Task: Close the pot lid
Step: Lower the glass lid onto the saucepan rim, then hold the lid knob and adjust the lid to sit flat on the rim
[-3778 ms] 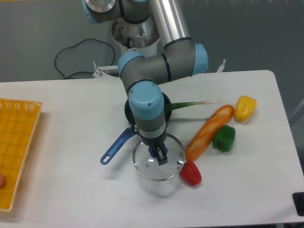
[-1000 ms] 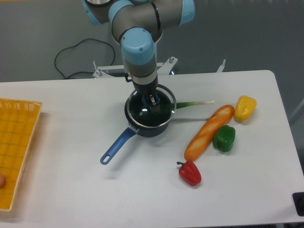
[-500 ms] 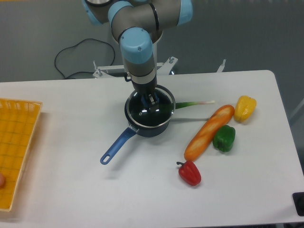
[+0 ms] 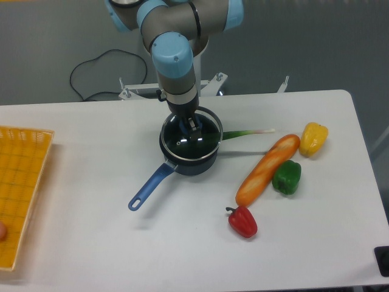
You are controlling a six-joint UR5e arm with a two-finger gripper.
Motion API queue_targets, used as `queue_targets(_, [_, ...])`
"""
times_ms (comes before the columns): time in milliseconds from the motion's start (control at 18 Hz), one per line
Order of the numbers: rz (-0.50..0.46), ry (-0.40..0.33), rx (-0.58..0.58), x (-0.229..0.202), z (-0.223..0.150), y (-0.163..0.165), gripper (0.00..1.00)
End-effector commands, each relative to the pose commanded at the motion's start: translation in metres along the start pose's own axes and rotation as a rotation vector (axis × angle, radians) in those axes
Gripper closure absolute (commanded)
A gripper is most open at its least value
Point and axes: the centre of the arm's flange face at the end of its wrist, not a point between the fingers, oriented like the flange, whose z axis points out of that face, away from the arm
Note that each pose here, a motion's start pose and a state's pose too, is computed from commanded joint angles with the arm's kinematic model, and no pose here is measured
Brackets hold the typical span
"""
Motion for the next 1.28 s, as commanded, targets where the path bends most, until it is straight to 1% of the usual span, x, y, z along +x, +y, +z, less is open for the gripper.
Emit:
queue_targets(611, [-0.005,-0.005,-0.001,-0.0008,0.0026,-0.0022,0.44])
queue_targets(833, [-0.008,-0.003,-0.028,-0.0009,0.0039,-0.0012,0.44])
queue_targets(1278, [-0.020,-0.001,-0.029,-0.0025,0.0053,-0.0019,0.44])
